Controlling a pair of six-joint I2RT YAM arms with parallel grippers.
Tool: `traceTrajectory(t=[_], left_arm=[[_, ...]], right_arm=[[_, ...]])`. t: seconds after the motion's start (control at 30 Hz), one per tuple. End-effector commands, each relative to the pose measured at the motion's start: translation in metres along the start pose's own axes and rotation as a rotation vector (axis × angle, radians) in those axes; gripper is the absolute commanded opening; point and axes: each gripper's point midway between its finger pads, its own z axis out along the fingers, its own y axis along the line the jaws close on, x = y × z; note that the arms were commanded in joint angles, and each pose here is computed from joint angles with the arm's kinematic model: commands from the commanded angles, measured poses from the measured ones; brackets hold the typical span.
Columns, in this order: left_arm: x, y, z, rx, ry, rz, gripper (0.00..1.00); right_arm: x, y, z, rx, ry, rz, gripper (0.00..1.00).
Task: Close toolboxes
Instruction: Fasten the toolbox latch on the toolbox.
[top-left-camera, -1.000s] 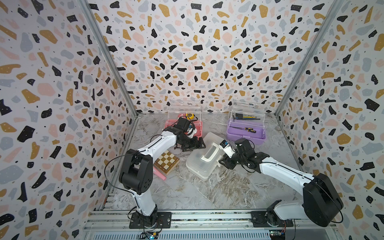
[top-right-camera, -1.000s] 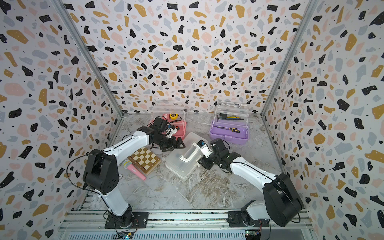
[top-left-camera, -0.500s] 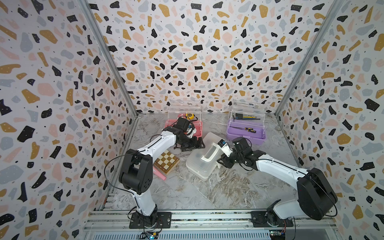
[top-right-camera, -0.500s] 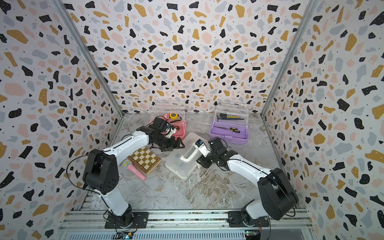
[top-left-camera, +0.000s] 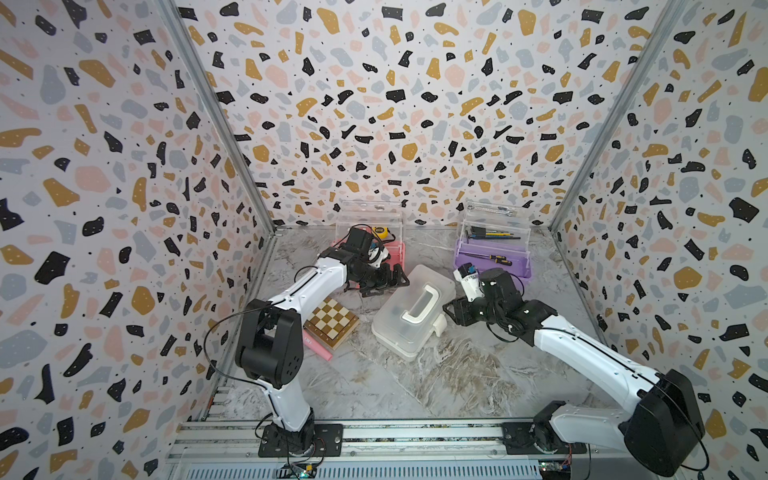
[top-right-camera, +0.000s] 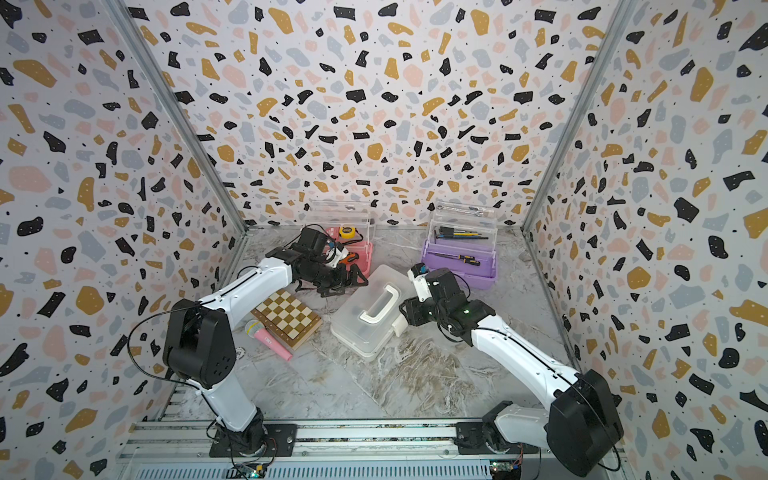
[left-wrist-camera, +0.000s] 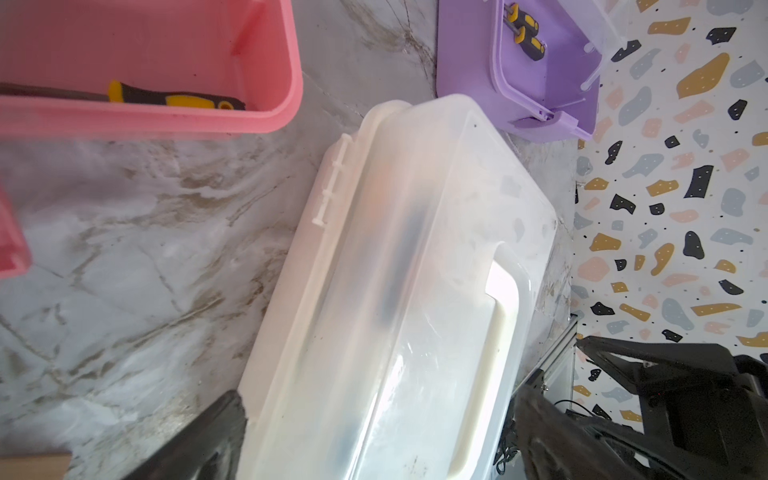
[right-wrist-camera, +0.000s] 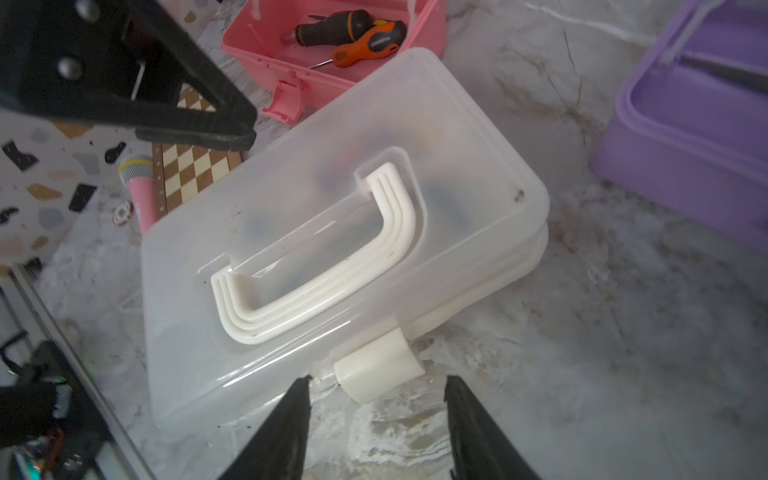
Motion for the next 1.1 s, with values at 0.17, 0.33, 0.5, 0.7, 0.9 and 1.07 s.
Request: traceTrajectory(t=[0.17,0.33,0.5,0.7,0.9,1.07], left_arm=[[0.007,-0.005,-0.012,0.010,-0.028,0.024,0.99],[0.010,-0.001,-0.009,-0.006,-0.007,0.022,0.99],[0.008,0.003,-0.006,-0.021,-0.004,0.012,1.00],[0.009,0.007,-0.003,-0.032,0.001,0.011,1.00],[0.014,0.011,0.003,-0.023,0.021,-0.001,0.99],[0.022,0.010,0.009,0.021,0.048,0.002,0.96]], right_arm=[[0.014,0.012,0.014,-0.087,0.032,0.626,0.87],[0.018,0.013,0.019,-0.065,0.069,0.751,0.88],[0.017,0.016,0.027,-0.073,0.044,0.843,0.86],[0.016,0.019,0.044,-0.100,0.057,0.899,0.85],[0.012,0.019,0.054,-0.107,0.051,0.898,0.85],[0.010,0.020,0.062,-0.113,0.057,0.895,0.83]])
